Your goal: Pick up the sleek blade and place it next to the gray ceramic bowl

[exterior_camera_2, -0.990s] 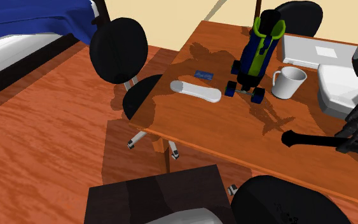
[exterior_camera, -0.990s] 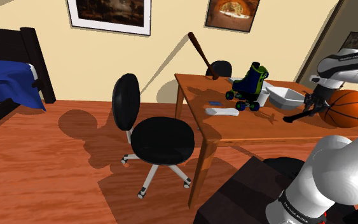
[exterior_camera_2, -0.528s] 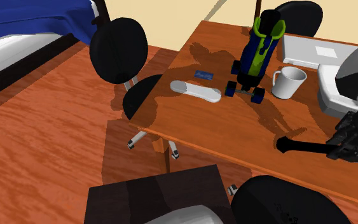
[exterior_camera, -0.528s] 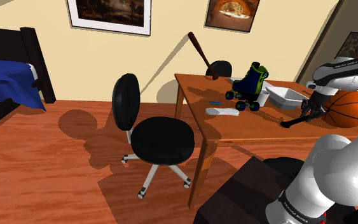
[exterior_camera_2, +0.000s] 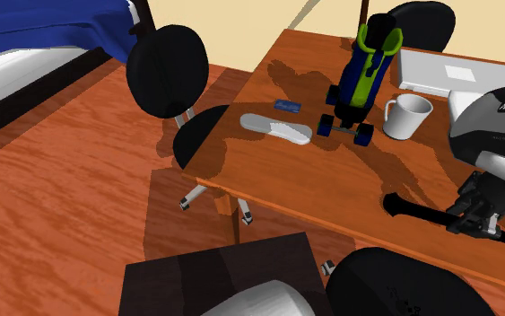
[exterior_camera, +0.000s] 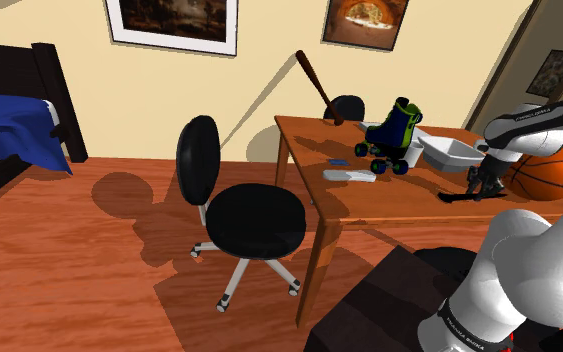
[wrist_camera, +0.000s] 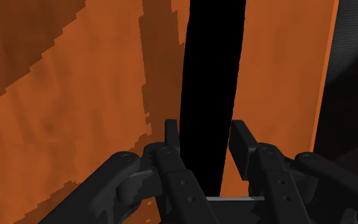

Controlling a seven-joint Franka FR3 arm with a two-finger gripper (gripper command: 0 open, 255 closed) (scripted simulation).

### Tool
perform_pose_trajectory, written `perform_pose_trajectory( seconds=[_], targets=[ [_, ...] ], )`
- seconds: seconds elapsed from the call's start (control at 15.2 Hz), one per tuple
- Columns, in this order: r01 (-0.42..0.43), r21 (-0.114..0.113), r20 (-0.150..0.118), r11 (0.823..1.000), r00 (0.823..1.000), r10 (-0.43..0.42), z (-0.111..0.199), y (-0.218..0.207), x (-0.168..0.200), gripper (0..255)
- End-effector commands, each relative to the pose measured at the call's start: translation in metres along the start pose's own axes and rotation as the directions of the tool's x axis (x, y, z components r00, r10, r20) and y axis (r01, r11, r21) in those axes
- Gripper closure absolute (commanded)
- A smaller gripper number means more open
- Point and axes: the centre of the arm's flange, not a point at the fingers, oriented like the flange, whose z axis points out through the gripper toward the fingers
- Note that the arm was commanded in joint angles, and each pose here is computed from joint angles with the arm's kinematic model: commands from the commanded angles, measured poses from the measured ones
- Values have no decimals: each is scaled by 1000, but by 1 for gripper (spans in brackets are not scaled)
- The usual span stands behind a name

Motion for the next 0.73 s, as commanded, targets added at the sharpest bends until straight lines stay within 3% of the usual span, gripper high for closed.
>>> perform_pose_trajectory(
  seconds=[0.0,0.46,0.53,0.66],
  targets=[
    [0,0,0,1000,1000,0,8,0,0,255],
    [0,0,0,1000,1000,0,8,0,0,255],
    [0,0,0,1000,1000,0,8,0,0,0],
    [0,0,0,1000,1000,0,8,0,0,0]
  ],
)
